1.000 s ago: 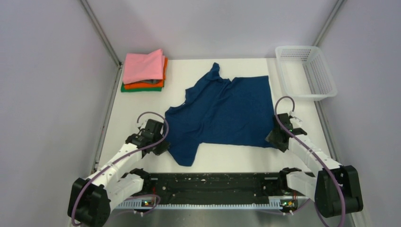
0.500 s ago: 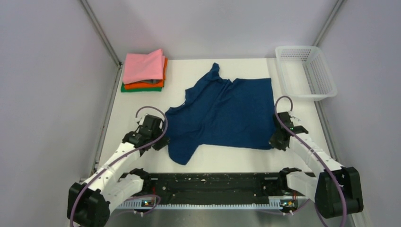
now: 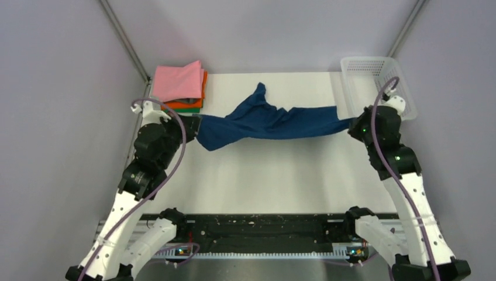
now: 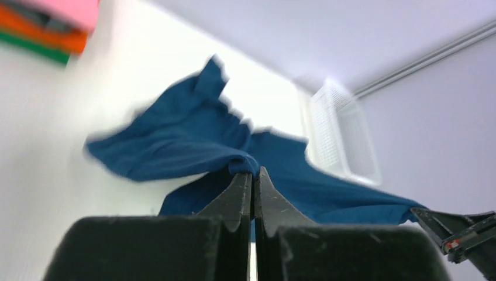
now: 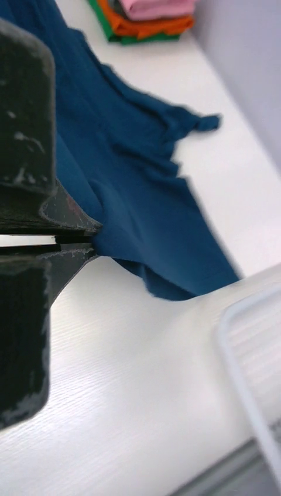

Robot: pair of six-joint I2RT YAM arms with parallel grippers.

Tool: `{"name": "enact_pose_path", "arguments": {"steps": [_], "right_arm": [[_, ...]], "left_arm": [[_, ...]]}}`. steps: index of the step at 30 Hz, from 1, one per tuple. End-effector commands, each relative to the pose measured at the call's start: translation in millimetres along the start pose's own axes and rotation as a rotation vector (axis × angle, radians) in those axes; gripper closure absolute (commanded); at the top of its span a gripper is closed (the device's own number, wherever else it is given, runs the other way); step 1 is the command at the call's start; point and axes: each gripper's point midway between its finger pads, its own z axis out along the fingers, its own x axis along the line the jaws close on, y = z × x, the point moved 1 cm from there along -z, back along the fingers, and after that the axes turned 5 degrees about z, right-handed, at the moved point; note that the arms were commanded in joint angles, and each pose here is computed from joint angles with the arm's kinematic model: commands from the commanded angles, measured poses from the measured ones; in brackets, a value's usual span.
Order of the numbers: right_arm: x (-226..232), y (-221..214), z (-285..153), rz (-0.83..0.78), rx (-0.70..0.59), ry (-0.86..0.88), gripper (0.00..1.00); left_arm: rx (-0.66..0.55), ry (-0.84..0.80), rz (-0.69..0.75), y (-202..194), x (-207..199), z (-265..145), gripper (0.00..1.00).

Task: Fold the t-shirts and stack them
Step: Flatten out the tshirt

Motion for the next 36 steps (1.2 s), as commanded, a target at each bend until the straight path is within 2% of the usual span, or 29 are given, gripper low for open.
{"name": "enact_pose_path", "arguments": {"steps": [1,5,10,15,20,23,27,30,33,36], "right_arm": [[33.1,88.0,-54.8,-0.003,-0.291,0.143,1.00],[52.8,134.9,-104.4,-0.001,-0.424,0.247,1.00],[64.0,158.1,-154.0,0.004,-0.484,0.347,1.00],[66.7,172.3,-217.2,-0.022,-0.547,0.458,1.00],[65.3,174.3,-268.7,-0.022,-0.610,0.571,1.00],[66.9,171.0,-290.1,-0.041,-0.609,0.629,1.00],[61.5,169.8,-296.6,-0.037,-0.617,0.623,1.00],[54.3,169.0,-284.4,-0.025,-0.612,0.564,1.00],[46.4,167.1,-259.5,-0.012,-0.590,0.474,1.00],[37.2,162.2,-222.9,-0.001,-0.549,0.353,1.00]], "left_arm": [[-0.307,-0.207,0.070,105.4,-75.7,-34.0,1.00],[-0.433,-0.297,0.123,158.8,-116.1,-68.7,1.00],[-0.583,-0.401,0.199,203.3,-148.9,-121.2,1.00],[-0.646,-0.584,0.295,219.3,-183.7,-184.3,1.00],[-0.753,-0.669,0.344,231.7,-192.4,-244.5,1.00],[-0.769,-0.725,0.372,232.7,-200.3,-266.2,1.00],[-0.736,-0.740,0.391,231.3,-206.7,-263.7,1.00],[-0.714,-0.685,0.380,233.8,-203.3,-244.2,1.00],[-0.692,-0.569,0.350,236.9,-190.4,-207.8,1.00],[-0.651,-0.399,0.321,236.8,-169.0,-149.6,1.00]]}}
